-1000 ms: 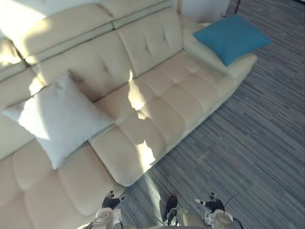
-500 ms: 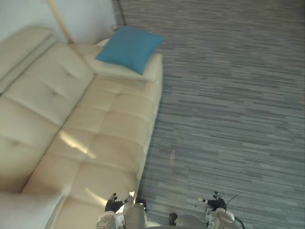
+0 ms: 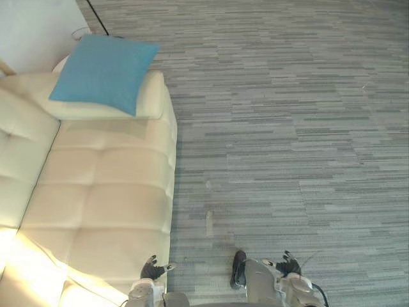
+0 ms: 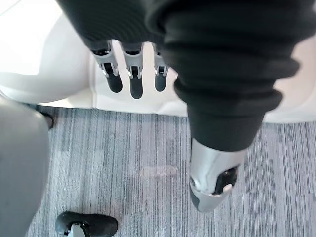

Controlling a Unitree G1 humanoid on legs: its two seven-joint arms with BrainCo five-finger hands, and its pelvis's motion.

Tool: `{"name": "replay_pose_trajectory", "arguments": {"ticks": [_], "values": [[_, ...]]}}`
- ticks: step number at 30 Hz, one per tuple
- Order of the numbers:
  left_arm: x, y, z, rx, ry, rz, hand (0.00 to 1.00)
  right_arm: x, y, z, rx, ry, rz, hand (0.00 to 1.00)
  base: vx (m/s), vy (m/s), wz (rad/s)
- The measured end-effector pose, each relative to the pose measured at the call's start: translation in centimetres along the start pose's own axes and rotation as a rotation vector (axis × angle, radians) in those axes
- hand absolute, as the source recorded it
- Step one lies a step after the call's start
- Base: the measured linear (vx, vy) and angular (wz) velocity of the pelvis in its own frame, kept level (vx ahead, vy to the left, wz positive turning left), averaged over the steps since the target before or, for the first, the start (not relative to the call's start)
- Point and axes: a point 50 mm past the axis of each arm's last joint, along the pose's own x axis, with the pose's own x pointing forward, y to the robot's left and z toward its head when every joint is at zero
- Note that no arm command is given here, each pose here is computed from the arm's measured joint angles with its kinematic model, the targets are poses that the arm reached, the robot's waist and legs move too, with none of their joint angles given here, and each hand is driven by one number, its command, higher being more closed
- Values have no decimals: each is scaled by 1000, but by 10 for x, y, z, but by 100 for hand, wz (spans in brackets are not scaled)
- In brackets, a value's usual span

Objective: Pick up cushions and gather them together orderly.

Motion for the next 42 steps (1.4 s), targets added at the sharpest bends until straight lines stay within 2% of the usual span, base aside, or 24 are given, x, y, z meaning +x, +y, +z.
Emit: {"name": "replay_pose_trajectory", "arguments": {"ticks": [4,10,21,27,29,32,35,42], "values": [[1,6,10,-11,-43,17,0,-4,5,-10,25,27,3,0,421,-225,-31],[3,-4,24,-7,-93,-6,0,-7,5,-19,132,63,-33,0,350,3,-6],[2,3,8,53,-22,-3,0,-10,15,-24,126,81,9,0,529,159,-1],[2,-10,11,32,-26,-29,0,-7,11,-12,98,27,17,0,469,-109,59],[1,-8,5,30,-12,-22,0,-11,7,-23,99,58,6,0,488,-300,99],[-1,-16,1,-17,-1,-29,0,-5,1,-10,81,24,-6,0,407,-283,58],[-1,-16,6,-129,-23,2,0,-8,3,-17,89,36,-3,0,397,-287,64],[0,-16,19,-135,-76,-2,0,-9,-1,-20,103,45,-23,0,329,-81,72]]}}
